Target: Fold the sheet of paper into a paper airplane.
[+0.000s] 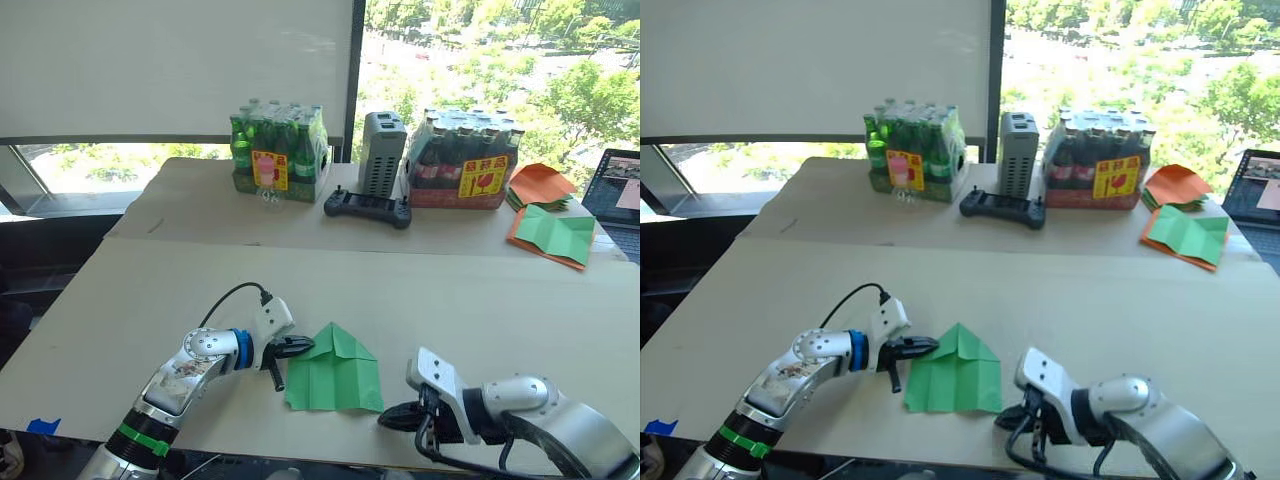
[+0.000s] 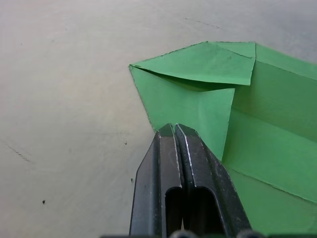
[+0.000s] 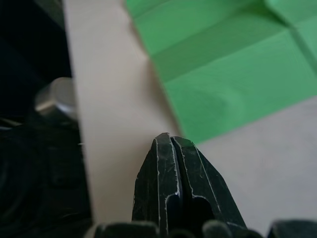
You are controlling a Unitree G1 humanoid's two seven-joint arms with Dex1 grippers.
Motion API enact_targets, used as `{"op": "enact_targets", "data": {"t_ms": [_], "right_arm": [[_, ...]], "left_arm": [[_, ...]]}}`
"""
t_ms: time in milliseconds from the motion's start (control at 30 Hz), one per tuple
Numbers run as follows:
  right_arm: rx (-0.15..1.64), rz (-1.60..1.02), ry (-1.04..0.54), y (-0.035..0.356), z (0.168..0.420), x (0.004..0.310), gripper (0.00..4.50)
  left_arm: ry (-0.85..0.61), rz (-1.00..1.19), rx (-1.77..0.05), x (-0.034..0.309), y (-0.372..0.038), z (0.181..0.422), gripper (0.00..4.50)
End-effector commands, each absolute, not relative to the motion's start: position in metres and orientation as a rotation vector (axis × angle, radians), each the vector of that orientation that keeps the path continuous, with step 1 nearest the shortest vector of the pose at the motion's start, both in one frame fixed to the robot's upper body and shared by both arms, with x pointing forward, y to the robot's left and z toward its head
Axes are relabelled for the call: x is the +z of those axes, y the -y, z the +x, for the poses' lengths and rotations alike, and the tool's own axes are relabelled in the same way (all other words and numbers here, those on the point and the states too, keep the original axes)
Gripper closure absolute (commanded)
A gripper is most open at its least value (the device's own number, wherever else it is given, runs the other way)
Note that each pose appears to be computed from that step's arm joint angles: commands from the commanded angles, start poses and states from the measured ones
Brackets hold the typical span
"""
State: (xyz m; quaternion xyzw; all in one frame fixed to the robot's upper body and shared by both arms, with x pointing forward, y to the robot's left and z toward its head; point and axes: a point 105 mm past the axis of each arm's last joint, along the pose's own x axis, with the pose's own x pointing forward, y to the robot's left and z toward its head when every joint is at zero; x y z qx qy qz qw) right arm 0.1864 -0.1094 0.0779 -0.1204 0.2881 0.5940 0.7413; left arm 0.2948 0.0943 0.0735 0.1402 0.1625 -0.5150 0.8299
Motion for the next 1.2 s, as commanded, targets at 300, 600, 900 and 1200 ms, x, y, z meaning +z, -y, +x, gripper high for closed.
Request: {"op": "enact_targets", "data": {"t_ms": [300,600,900,1200], "right_arm": [[1.049,-0.266,-0.575,0.099,0.19,0.064,4.5],[0.81,-0.253,-0.479,0.117,0.196,0.069,4.5],[0.692,-0.171,-0.376,0.119,0.215,0.074,4.5],[0.66,-0.116,-0.233,0.117,0.235,0.093,4.5]], "left_arm": [[-0.405,0.337,-1.113,0.063,-0.092,0.296,4.41],[-0.407,0.352,-1.152,0.062,-0.087,0.299,4.41],[-0.4,0.361,-1.155,0.062,-0.087,0.304,4.41],[-0.395,0.365,-1.15,0.062,-0.087,0.305,4.41]]}}
